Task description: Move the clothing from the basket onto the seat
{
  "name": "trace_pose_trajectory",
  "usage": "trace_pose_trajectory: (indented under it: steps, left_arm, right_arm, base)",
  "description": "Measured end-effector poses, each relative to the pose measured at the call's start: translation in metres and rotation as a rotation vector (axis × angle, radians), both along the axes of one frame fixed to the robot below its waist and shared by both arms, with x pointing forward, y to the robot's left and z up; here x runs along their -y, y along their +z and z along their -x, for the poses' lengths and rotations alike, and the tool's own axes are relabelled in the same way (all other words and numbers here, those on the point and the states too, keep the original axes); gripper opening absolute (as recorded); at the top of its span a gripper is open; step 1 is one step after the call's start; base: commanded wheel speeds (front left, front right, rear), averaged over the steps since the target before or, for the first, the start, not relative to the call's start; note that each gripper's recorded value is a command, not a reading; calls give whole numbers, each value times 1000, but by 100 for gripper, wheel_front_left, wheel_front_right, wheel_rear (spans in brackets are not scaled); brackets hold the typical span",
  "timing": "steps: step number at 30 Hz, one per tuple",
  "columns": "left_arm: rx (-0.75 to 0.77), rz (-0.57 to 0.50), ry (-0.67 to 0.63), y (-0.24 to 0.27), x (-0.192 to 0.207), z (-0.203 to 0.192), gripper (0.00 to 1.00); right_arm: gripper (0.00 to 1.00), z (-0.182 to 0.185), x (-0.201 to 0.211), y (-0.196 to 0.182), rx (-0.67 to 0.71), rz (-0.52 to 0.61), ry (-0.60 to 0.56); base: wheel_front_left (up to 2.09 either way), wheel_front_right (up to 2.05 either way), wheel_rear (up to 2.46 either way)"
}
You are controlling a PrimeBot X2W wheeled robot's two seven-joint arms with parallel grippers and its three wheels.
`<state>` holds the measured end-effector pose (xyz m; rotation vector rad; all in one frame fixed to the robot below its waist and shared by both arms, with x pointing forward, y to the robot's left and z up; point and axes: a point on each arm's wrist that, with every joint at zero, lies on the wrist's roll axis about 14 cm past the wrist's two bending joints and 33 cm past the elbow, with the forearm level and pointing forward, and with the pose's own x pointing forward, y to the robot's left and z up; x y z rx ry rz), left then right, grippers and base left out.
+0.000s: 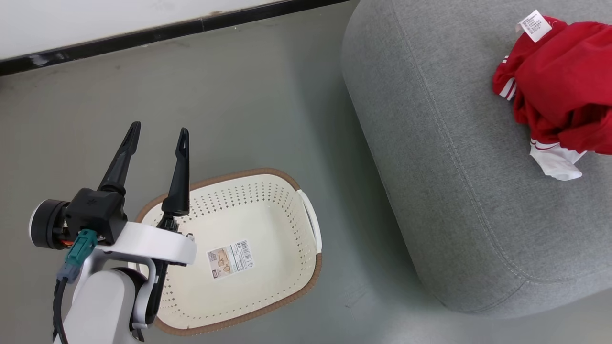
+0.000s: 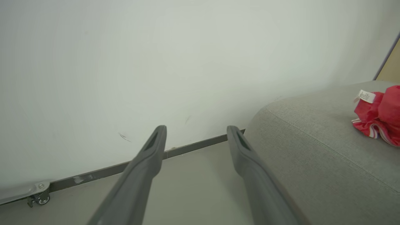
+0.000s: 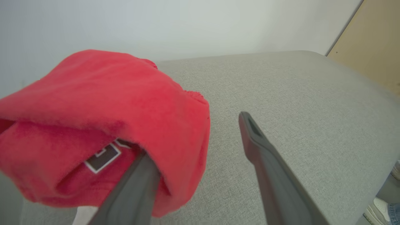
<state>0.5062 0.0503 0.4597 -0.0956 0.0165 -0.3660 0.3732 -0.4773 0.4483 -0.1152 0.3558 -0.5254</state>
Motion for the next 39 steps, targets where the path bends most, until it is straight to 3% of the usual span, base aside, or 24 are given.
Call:
trace_pose_trajectory:
  steps: [19, 39]
  left_arm:
    - [30, 27, 10, 13, 4, 1, 100]
    - [42, 47, 152, 28, -36, 21, 100]
  right_arm:
    - [100, 21, -23, 2, 63, -34, 42]
    - [100, -37, -88, 83, 295, 75, 332]
  base:
    - [0, 0, 0]
    - [0, 0, 0]
